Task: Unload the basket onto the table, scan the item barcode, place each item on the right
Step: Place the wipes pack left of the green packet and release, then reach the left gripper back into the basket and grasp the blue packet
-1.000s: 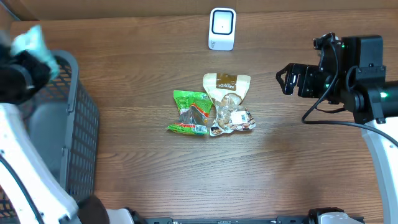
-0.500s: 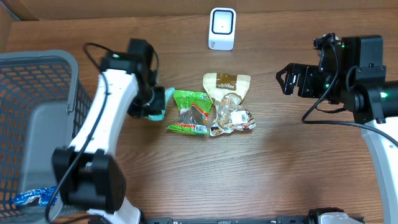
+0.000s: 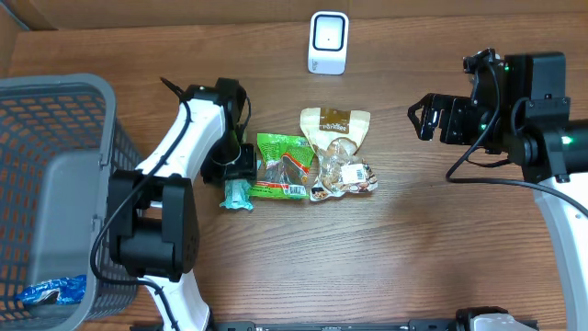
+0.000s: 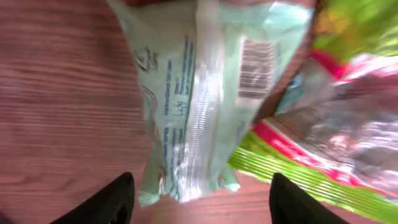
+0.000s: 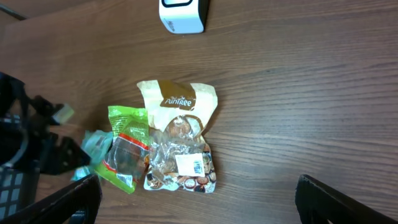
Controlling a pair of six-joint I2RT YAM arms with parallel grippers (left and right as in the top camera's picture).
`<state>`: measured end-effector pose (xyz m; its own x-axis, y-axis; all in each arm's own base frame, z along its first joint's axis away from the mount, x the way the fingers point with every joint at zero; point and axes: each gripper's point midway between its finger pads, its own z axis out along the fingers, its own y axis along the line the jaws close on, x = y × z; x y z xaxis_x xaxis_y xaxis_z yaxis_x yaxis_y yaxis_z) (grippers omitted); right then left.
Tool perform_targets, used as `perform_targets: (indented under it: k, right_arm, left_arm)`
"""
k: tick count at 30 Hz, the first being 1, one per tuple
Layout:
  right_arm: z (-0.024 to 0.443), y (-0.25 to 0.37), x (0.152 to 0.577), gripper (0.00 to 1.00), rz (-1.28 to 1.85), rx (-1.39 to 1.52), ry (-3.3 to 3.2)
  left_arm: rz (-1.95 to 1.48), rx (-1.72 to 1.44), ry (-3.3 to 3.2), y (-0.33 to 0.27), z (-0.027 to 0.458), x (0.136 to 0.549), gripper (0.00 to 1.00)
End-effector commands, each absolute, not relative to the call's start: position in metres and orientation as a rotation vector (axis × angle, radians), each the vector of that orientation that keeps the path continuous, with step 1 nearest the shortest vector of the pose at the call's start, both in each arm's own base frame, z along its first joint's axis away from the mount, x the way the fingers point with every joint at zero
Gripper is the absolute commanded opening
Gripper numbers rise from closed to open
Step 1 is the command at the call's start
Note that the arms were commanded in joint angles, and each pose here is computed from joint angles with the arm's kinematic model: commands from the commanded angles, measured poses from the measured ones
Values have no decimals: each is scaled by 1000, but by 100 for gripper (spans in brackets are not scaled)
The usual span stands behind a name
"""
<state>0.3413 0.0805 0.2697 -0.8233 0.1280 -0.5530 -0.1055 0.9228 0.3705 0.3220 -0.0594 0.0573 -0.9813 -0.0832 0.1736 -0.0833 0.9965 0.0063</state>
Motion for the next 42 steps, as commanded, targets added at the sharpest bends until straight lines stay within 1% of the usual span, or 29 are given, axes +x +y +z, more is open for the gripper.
perform_targets:
  k: [1, 2, 3, 4, 6, 9, 12, 15, 17, 18, 19, 21, 22, 23, 26, 28, 29, 32, 34, 40, 42]
  right_arm:
    - [278, 82, 344, 100, 517, -1, 2461]
    - [278, 82, 343, 100, 517, -1, 2463]
    - [277, 82, 343, 100, 517, 0, 2466]
    - [277, 81, 342, 100, 517, 0, 2468]
    - [276, 81, 341, 100, 517, 2, 2475]
    - [275, 81, 341, 100, 517, 3, 2478]
    - [275, 81, 341, 100, 517, 2, 2477]
    - [276, 81, 341, 100, 518, 2, 2476]
    - [276, 81, 341, 100, 518, 2, 2476]
    - [276, 81, 341, 100, 517, 2, 2476]
    - [276, 81, 341, 100, 517, 2, 2476]
    - [275, 81, 341, 100, 517, 2, 2477]
    - [275, 81, 341, 100, 517, 2, 2477]
    - [275, 81, 341, 100, 517, 2, 2477]
    - [276, 81, 341, 100, 517, 2, 2476]
    - [276, 81, 341, 100, 517, 2, 2476]
    - [275, 81, 341, 100, 517, 2, 2477]
    - [276, 81, 341, 100, 517, 1, 2476]
    - [276, 81, 342, 100, 517, 0, 2472]
    - [274, 82, 346, 100, 517, 0, 2470]
    - [272, 82, 346, 100, 518, 2, 2478]
  left_arm:
    - [84, 178, -3132, -69, 116, 363, 58]
    - [109, 188, -3197, -71, 146, 374, 58]
    - [122, 191, -3240, -71, 165, 379, 58]
    - [132, 193, -3271, -71, 179, 382, 58]
    - [130, 223, -3378, -65, 225, 386, 59]
    - [16, 410, -3535, -36, 298, 370, 59]
    - [-109, 636, -3595, -4, 338, 341, 61]
    - [-253, 958, -3582, 38, 366, 300, 64]
    - [-269, 1087, -3568, 55, 374, 284, 71]
    - [-297, 1244, -3525, 75, 377, 269, 75]
    - [-312, 1325, -3491, 86, 377, 260, 77]
    - [-341, 1515, -3385, 110, 372, 243, 81]
    - [-348, 1603, -3317, 122, 366, 235, 85]
    - [-364, 1780, -3134, 149, 347, 217, 92]
    - [-358, 1919, -2947, 176, 316, 202, 99]
    - [-324, 2004, -2830, 193, 290, 195, 100]
    - [-268, 2104, -2715, 212, 258, 186, 100]
    - [-145, 2180, -2620, 223, 223, 179, 100]
    - [-86, 2201, -2550, 226, 193, 171, 100]
    - [-112, 2193, -2438, 224, 123, 150, 100]
    - [-104, 2221, -2389, 221, 106, 145, 100]
